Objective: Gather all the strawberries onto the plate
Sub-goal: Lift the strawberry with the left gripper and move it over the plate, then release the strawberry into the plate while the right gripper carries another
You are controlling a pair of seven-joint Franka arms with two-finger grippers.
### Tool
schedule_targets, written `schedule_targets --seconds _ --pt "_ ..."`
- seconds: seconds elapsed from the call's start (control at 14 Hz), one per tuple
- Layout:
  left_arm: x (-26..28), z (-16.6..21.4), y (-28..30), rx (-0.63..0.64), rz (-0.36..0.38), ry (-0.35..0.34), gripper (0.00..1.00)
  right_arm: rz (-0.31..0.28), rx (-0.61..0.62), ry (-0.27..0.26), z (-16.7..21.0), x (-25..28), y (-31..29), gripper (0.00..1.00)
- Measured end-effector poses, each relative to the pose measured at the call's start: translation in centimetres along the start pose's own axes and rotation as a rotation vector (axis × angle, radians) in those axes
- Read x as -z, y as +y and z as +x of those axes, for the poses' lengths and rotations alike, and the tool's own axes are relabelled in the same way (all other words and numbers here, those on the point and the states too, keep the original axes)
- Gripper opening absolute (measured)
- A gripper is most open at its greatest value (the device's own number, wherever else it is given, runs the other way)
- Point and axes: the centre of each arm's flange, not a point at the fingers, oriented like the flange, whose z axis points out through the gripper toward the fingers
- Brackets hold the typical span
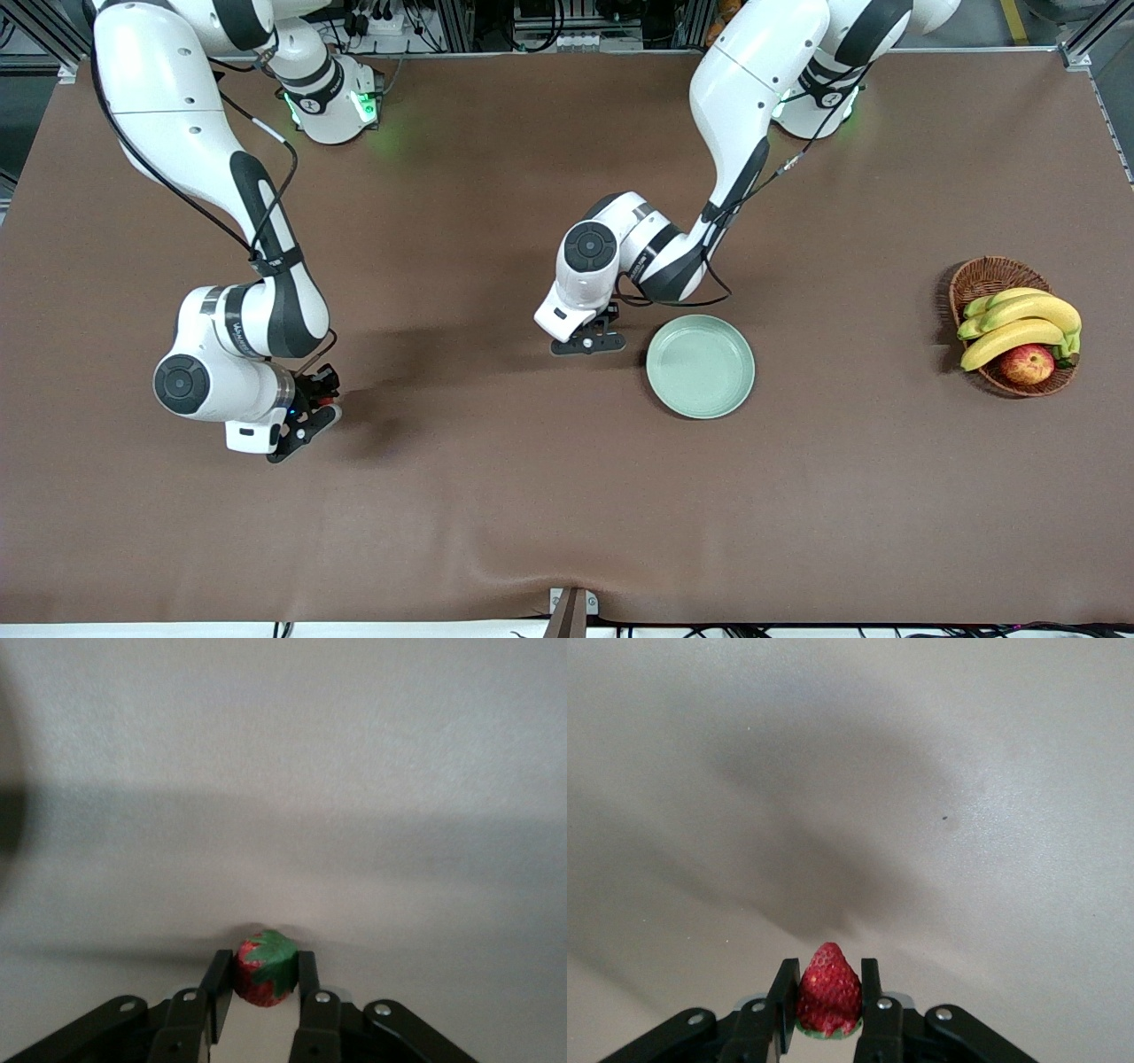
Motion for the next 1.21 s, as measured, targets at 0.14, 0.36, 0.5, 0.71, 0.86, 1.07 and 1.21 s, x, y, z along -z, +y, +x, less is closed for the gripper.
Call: schedule_targets --seconds 0.14,0.36,0.5,0.71,0.86,1.07,1.21 --pt "1.5 0.9 0.0 0.009 -0.012 0.017 0.34 0.0 -0.001 0.0 0.0 0.0 0.0 0.32" --pt "4.9 2.8 -1.2 0.028 -0.013 0.032 0.34 0.005 -0.005 0.002 0.0 0.0 -0.1 0.32" --pt "8.0 5.1 -3.3 0.016 -0.004 0.037 0.34 0.016 -0.012 0.008 0.0 0.0 -0.2 0.32" --pt "11.2 9.4 -8.0 0.002 -0.002 0.052 0.34 0.024 -0.027 0.013 -0.1 0.1 -0.3 0.32" --pt "11.4 11.9 -11.4 -0.014 0.007 0.051 0.34 0.026 -0.048 0.014 -0.1 0.3 -0.6 0.32" --pt "9.9 14.0 -16.0 -0.025 0.036 0.014 0.34 0.025 -0.081 0.019 0.4 1.1 -2.0 0.32" --pt "8.2 13.6 -16.6 -0.022 0.051 -0.013 0.34 0.023 -0.106 0.022 0.8 1.5 -3.1 0.32"
